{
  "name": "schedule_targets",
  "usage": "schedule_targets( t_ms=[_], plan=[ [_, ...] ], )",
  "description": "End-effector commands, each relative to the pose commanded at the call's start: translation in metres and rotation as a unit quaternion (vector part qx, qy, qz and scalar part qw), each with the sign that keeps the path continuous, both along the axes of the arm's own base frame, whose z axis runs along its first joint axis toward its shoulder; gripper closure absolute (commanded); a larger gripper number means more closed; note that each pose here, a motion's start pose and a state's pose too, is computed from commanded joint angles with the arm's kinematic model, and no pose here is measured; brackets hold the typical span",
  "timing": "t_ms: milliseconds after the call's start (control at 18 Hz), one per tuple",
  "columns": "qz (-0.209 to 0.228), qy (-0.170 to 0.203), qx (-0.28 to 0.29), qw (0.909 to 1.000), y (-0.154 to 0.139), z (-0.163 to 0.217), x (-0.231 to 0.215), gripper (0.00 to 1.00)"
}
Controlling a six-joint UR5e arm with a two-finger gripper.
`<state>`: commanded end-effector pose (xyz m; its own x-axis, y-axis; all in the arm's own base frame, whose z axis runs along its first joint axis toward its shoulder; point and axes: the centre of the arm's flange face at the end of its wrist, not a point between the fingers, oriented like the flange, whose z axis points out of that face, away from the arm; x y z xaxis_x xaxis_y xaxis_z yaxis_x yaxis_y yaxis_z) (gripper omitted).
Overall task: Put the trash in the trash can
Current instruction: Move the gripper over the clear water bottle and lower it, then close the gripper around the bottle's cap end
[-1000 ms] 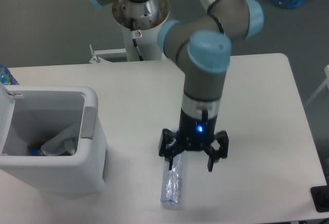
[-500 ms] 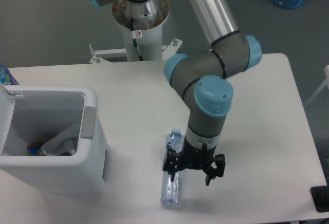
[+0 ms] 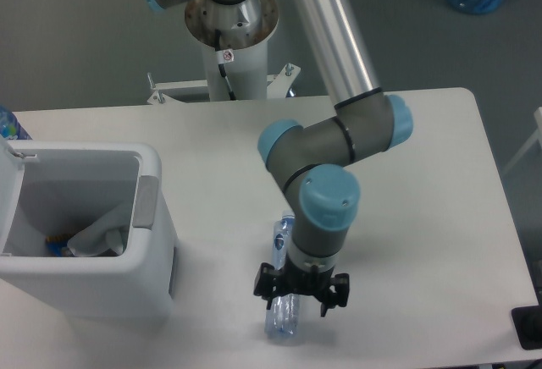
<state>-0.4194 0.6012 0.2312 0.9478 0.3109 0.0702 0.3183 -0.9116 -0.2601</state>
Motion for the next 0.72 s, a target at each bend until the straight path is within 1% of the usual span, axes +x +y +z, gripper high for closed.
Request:
schedule_targets(
  t_ms=[389,500,722],
  plan=[
    [-0.005,-0.002,-0.009,0.9999,0.006,-0.018,0.006,0.00],
    [-0.006,0.002,-0.005,1.0000,0.008,-0.019,0.006,0.00],
    [-0.011,0.009,-0.014,0.9998,0.013,-0.034,0.010,0.00]
  ],
)
